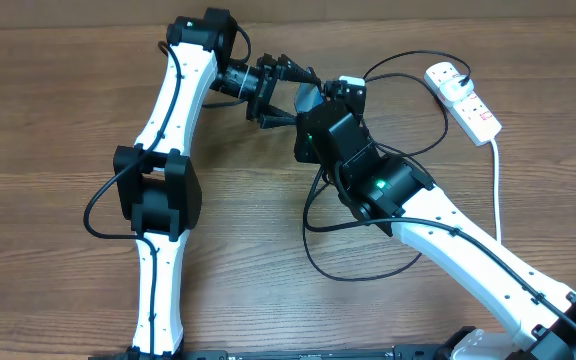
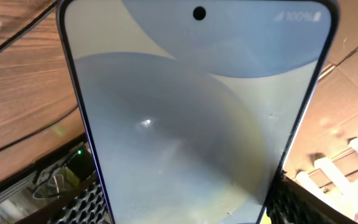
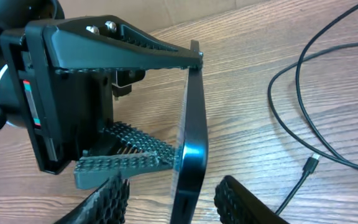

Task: Plug charger to phone and switch on socket
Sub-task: 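Grasp the phone's side edge with the right gripper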

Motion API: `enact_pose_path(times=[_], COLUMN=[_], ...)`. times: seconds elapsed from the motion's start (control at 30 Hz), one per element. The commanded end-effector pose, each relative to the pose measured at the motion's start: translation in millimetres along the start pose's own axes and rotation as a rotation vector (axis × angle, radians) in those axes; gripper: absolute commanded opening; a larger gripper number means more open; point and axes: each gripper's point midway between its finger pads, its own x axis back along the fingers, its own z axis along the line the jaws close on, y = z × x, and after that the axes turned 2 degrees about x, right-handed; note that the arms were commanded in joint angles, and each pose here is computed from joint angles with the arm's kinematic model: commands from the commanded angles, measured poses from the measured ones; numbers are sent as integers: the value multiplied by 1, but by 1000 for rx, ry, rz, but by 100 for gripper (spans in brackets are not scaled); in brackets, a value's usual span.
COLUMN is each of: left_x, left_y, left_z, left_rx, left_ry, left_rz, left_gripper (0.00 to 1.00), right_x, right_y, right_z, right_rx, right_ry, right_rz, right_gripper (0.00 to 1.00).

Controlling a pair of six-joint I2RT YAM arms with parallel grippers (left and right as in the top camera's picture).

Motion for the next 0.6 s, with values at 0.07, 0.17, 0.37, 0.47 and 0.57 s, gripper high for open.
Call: enact_pose_path(times=[0.07,0.17,0.37,0.47,0.57], left_x=[4,3,0,1,1], left_y=[-2,-3,-4,-4,-4], left_z=[-12,-12,-11,-11,-11], left_rx=[-29,-57,-57,-60,-75], left_ry=[-28,-27,-24,-24,-24], left_rz=[-1,1,6,5,5], left_gripper=[71,71,71,71,72], right_x=[7,7,-2,-8,-8], right_y=[14,16,10,8,10], right_z=[5,2,-1,-4,-1], right_rx=[-32,-33,-23,-18,-20], right_ry=[13,-2,-29,-46,-38], right_rz=[-40,-52,-38,-37,-47], right_gripper=[45,44,44,44,44])
